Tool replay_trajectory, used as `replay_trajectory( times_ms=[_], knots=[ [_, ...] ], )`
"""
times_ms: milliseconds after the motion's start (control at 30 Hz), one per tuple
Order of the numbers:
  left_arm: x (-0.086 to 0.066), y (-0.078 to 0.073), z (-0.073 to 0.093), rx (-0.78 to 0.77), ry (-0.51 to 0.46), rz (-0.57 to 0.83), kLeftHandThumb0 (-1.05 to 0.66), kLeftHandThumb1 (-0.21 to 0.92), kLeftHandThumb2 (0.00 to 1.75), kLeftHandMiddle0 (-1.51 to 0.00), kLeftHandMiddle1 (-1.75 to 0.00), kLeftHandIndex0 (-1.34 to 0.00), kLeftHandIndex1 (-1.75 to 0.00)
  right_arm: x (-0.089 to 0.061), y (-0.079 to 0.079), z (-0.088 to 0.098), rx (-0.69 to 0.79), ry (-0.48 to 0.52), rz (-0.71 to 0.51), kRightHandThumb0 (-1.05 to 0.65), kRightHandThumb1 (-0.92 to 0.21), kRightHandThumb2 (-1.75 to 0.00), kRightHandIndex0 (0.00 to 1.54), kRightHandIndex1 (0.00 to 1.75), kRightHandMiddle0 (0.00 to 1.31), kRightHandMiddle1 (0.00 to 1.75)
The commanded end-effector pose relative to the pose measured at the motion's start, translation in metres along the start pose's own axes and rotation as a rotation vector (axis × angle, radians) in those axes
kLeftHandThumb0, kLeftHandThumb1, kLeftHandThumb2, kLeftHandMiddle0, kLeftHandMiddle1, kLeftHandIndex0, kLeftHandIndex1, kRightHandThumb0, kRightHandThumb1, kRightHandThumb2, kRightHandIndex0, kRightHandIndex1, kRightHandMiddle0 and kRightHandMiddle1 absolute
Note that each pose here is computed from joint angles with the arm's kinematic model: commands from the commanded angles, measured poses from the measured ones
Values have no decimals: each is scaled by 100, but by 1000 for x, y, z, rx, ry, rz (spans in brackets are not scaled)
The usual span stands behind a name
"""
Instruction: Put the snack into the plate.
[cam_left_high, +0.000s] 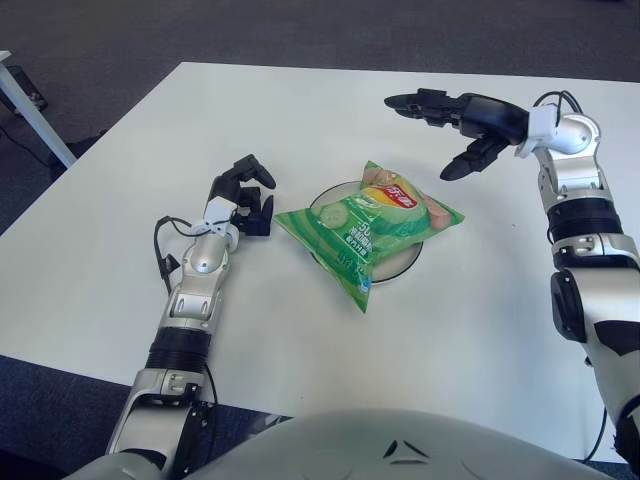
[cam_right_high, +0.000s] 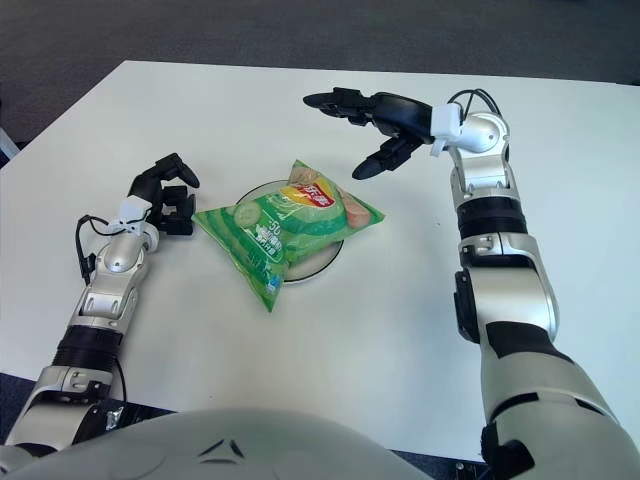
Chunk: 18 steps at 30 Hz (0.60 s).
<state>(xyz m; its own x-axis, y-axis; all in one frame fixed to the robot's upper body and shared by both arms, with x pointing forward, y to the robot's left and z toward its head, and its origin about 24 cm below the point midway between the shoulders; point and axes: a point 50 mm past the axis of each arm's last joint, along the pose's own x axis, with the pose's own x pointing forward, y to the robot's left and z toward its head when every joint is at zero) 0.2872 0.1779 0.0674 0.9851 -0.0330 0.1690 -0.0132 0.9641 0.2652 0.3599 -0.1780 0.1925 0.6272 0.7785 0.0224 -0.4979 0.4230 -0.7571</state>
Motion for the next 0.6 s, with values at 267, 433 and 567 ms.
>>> replay_trajectory(
  times_ms=[267, 433, 567],
  knots=[
    [-26, -15, -37, -46, 159, -29, -52, 21, 144, -129, -175, -70, -175, 5, 13, -22, 265, 109, -307, -67, -85, -47, 24, 25, 0, 59],
    [-26, -15, -37, -46, 161, -25, -52, 21, 144, -129, -175, -70, -175, 4, 16, -27, 353, 122, -368, -60, -90, -61, 19, 46, 0, 67],
    [-26, -15, -38, -48, 162, -26, -52, 21, 144, -129, -175, -70, -175, -1, 15, -35, 386, 151, -391, -60, -92, -68, 17, 54, 0, 73]
  ],
)
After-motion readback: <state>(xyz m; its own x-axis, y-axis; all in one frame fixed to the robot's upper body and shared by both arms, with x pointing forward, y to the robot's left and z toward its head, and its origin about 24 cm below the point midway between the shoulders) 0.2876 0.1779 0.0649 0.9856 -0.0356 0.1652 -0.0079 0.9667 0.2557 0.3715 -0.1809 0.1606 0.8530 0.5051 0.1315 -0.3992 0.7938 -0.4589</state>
